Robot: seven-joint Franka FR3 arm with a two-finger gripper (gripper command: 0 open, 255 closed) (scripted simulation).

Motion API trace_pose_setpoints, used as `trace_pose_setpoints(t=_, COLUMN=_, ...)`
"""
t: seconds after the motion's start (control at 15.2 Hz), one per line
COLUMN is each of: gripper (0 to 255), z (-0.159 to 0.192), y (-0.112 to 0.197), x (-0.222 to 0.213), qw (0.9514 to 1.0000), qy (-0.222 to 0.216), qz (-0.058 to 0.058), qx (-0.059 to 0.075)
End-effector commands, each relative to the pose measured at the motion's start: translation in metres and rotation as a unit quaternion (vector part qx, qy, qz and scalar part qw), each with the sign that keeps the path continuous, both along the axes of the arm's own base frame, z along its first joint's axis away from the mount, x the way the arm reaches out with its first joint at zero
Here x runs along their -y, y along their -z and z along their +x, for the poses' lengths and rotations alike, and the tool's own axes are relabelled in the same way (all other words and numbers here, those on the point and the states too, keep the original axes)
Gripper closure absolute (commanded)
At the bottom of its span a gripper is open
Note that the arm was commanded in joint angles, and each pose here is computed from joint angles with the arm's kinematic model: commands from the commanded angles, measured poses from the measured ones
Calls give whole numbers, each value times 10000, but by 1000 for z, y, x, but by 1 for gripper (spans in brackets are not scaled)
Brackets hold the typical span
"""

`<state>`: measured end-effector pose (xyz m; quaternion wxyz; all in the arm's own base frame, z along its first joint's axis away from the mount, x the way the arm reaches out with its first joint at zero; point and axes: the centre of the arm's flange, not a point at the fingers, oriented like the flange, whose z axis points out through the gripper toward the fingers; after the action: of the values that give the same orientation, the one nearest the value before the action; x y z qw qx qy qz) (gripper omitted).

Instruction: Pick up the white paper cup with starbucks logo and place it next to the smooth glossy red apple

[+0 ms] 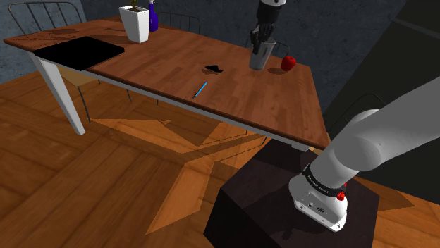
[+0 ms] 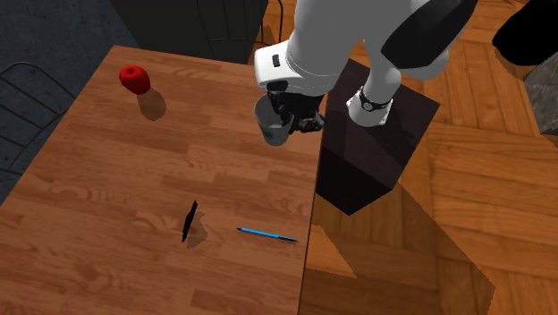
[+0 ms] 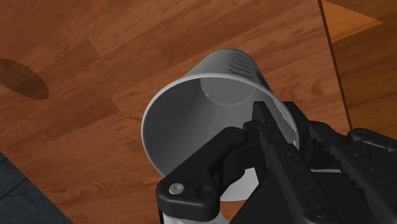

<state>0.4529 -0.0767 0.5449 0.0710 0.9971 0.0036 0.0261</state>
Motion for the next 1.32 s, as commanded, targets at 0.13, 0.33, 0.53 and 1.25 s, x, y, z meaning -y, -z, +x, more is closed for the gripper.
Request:
trace_pose_setpoints(t=0.13, gripper=255, z=7, y=-1, x=52, qw=10000, qy=-3, qz=-1, qx=0)
trace_pose_setpoints(t=0.33, gripper=255, z=12, y=-1, x=91, qw=10000, qy=-3, qz=-1, qx=0)
trace_pose_setpoints(t=0.53, gripper=255, z=17, y=-1, x=130, qw=10000, qy=-3, qz=-1, qx=0)
trace_pose_setpoints(t=1.25, gripper=255, z=36, y=-2, x=274, qw=10000, qy=-3, qz=-1, qx=0)
